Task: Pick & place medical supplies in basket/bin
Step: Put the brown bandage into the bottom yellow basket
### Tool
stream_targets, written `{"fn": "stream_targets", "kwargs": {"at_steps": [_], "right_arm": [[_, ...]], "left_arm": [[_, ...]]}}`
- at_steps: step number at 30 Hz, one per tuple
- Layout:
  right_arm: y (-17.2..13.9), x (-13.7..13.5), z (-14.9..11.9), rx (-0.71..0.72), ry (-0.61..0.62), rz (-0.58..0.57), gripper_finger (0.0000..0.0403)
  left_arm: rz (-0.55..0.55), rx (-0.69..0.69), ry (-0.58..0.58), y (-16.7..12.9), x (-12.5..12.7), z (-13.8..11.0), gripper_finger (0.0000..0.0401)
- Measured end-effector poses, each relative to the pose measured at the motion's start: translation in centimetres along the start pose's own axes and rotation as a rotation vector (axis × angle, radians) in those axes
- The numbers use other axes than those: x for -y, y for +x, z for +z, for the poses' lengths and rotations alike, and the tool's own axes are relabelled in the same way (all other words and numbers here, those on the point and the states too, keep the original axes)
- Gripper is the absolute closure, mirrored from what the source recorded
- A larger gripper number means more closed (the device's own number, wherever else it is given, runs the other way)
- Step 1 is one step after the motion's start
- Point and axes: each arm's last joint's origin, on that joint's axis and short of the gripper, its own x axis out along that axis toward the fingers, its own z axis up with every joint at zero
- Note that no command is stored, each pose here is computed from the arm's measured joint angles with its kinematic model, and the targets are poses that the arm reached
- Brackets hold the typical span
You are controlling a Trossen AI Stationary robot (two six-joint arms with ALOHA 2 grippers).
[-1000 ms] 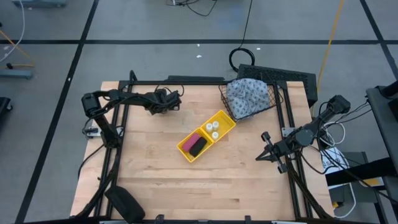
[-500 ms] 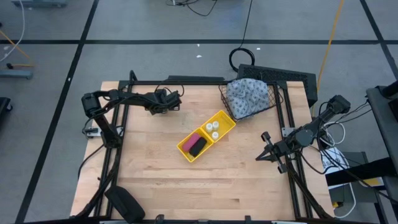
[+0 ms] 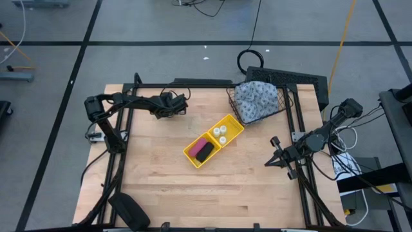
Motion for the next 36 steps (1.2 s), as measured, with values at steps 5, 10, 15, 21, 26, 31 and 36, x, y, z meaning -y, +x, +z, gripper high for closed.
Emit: {"fn": "stream_targets", "kwargs": {"at_steps": [5,10,15,21,26,31,36], "right_arm": [[0.0,0.0,0.0,0.000,0.000,0.000,0.0403],[0.0,0.0,0.0,0.000,0.000,0.000,0.0403],[0.0,0.0,0.0,0.000,0.000,0.000,0.0403],[0.0,0.0,0.0,0.000,0.000,0.000,0.0403],[0.0,0.0,0.0,0.000,0.000,0.000,0.0403],[0.0,0.0,0.0,0.000,0.000,0.000,0.0403],[0.0,0.0,0.0,0.000,0.000,0.000,0.0403]], "left_arm": [[0.000,0.000,0.000,0.0,0.0,0.0,0.0254],[0.000,0.000,0.000,0.0,0.0,0.0,0.0257],[0.000,0.000,0.000,0.0,0.0,0.0,0.0258],[-0.008,-0.007,0.007,0.0,0.0,0.0,0.0258],[-0.057,-0.058,0.157,-0.6,0.0,0.3,0.0258],[-0.139,-0.046,0.191,-2.8,0.3,0.7,0.0258],[-0.272,-0.022,0.193,-5.8,0.7,1.1,0.0258]]}}
